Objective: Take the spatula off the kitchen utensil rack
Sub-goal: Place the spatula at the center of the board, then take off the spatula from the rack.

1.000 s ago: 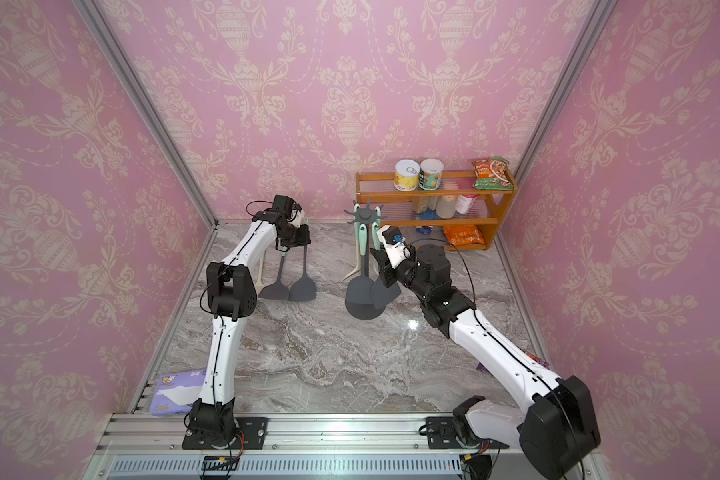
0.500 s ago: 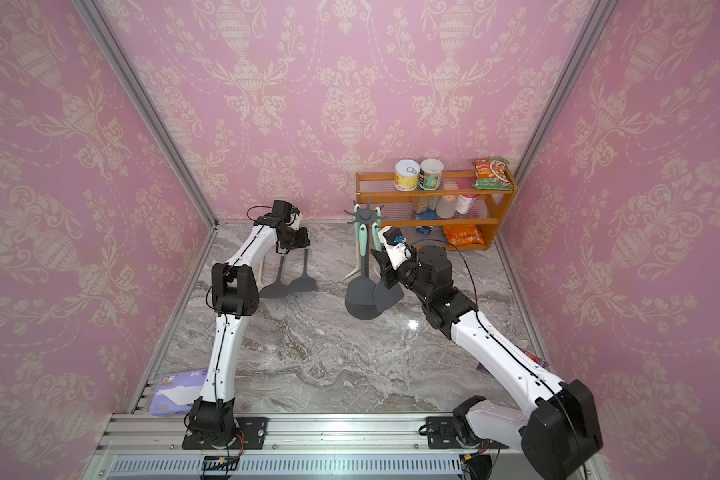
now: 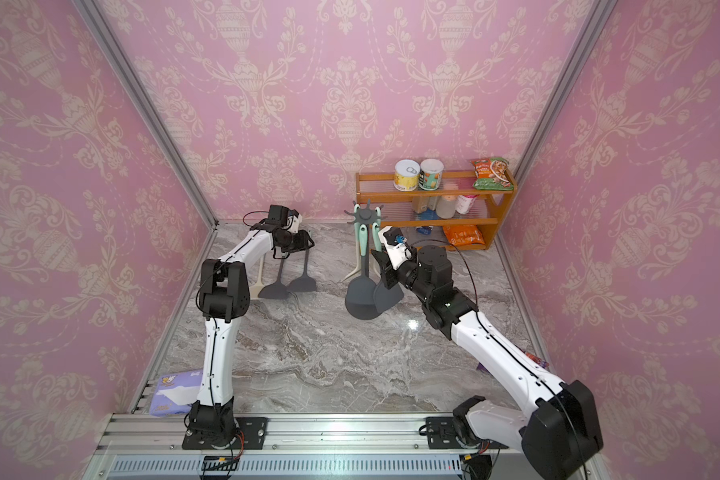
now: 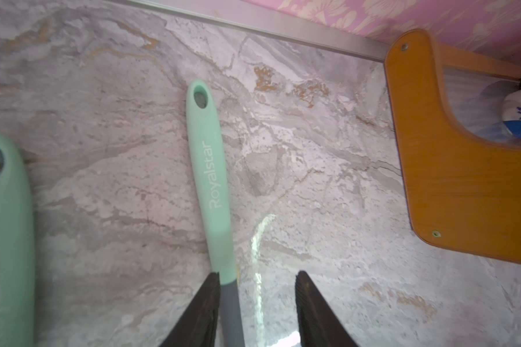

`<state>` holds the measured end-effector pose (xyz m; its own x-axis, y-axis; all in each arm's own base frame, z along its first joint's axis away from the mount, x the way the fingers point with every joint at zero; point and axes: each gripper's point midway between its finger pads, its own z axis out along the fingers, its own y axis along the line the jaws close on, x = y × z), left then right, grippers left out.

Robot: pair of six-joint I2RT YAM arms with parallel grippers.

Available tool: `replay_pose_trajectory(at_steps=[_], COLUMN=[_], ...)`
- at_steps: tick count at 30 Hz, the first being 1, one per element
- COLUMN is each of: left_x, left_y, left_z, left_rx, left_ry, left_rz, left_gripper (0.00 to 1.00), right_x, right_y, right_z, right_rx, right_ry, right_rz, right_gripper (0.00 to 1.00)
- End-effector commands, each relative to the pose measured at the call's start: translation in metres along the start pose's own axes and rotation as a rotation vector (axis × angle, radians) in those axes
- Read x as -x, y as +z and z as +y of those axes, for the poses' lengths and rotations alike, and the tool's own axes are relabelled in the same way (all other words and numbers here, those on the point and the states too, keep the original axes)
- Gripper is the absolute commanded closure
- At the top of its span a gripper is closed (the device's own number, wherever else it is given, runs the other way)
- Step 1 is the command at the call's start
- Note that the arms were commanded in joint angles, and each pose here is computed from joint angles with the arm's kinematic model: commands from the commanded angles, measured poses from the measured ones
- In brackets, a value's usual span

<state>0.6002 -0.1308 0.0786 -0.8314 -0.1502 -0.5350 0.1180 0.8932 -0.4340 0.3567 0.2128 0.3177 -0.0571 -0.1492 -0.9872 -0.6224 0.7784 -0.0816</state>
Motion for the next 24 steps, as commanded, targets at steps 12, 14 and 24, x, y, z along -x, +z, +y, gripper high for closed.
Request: replay_pose_trajectory(at_steps=[12, 14, 24], left_x=[-0.031, -0.046, -0.061], left_y=[-0.159, -0.189, -0.253], left_z=[-0.173, -0.199, -0.248], left_rx=[-0.414, -0.499, -0.648], left_ry=[0.377, 0.452, 0.61], left_rz=[-0.375, -0.474, -0.629], left_gripper=[0.49, 0.48, 0.47], right_x=[-0.017, -0.017, -0.018], right_y=[0.002, 0.002, 0.002], right_z=[-0.002, -0.002, -0.001], right_rx=[-0.01, -0.01, 0.034], right_ry=[0.032, 0.031, 0.028], right_rz=[0.033, 0.034, 0.047], right_gripper=[0.84, 0.84, 0.9])
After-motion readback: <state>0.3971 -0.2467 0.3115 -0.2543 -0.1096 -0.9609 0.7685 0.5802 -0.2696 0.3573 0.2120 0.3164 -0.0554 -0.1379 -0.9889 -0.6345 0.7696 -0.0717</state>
